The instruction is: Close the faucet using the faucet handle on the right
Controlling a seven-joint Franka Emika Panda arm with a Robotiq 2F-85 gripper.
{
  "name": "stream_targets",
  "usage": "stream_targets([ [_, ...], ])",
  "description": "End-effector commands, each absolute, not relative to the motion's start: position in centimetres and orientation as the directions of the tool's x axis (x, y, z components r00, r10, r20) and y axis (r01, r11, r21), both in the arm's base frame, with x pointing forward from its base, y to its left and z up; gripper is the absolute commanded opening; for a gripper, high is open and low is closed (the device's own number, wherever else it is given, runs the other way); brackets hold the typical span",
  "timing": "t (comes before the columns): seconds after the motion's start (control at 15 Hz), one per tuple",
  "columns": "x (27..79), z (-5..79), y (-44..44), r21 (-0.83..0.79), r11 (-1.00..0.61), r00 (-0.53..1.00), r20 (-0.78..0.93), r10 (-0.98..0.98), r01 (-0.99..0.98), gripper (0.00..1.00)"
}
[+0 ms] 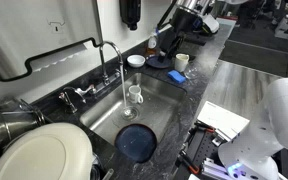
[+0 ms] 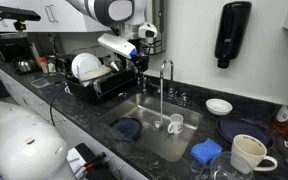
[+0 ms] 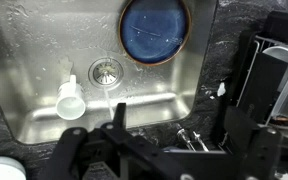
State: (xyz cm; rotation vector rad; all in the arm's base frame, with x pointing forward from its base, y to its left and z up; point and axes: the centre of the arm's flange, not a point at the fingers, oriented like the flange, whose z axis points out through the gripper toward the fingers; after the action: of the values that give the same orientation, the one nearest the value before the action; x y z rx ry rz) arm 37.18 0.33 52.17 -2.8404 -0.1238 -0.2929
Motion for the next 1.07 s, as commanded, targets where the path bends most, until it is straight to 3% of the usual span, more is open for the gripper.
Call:
stream_targets([
  [0.0,37.2,52.2,0.3,-0.269,-0.956,0.976,0.212,0.056,0.113,1.00],
  [0.53,43.7,47.9,0.3,-0.210,-0.967,0.957,0.277,0.081,0.143,1.00],
  [1.0,49.9,43.6,-2.2,-0.132,-0.990,0.929,0.371,-0.009,0.043,1.00],
])
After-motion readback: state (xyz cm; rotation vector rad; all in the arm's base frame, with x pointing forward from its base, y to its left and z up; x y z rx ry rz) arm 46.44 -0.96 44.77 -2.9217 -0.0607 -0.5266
